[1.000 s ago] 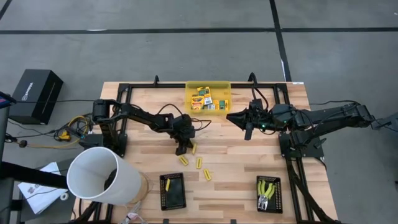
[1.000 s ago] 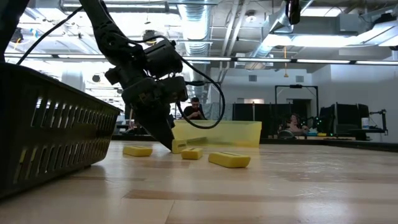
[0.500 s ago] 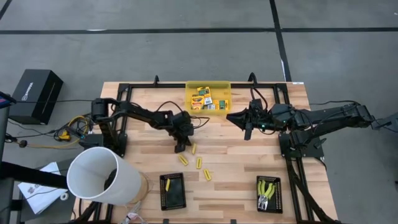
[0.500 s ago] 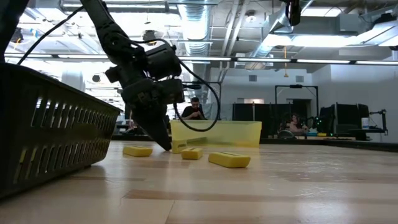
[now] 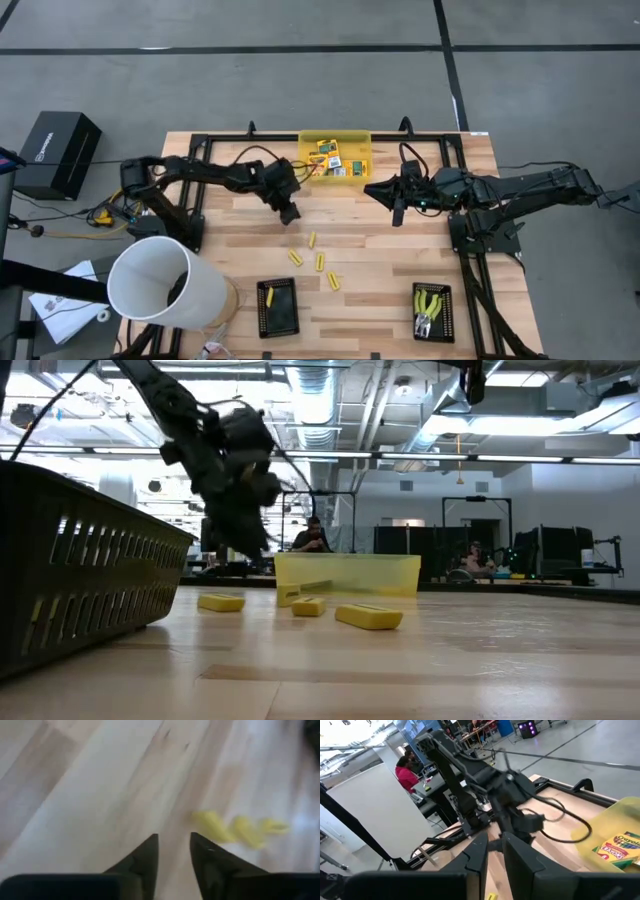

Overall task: Pick & Place School Supplies
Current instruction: Put the yellow eraser into the left black bin

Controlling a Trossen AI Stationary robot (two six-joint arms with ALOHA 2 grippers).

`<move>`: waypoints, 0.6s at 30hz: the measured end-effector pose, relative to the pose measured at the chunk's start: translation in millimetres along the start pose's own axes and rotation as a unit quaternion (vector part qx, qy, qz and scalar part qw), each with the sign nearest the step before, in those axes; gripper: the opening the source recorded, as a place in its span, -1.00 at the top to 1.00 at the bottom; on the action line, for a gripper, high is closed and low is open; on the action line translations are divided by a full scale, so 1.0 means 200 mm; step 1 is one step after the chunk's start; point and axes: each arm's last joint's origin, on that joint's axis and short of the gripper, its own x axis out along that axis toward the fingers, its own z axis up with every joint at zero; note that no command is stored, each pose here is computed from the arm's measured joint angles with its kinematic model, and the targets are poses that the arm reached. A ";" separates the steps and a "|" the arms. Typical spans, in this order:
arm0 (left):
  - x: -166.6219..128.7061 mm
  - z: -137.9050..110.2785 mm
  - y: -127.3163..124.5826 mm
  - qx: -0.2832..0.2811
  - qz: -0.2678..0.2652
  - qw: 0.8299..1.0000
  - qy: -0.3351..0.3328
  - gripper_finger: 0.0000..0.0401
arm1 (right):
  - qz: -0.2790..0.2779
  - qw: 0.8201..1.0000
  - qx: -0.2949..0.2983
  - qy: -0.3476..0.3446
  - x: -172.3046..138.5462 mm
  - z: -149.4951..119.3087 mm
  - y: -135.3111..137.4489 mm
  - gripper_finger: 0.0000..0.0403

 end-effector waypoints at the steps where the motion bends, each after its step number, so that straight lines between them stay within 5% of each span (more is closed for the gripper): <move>1: -0.01 0.00 -0.03 -0.011 -0.007 1.000 -0.006 0.39 | 0.000 1.000 -0.003 0.000 0.00 0.00 0.00 0.74; 9: 0.00 -0.05 -0.25 -0.004 -0.008 1.000 -0.014 0.12 | -0.003 1.000 -0.004 -0.003 0.00 0.01 -0.01 0.74; 18: -0.03 0.02 -0.27 -0.063 -0.048 0.997 -0.021 0.11 | 0.022 1.000 -0.004 0.011 0.00 0.00 0.00 0.74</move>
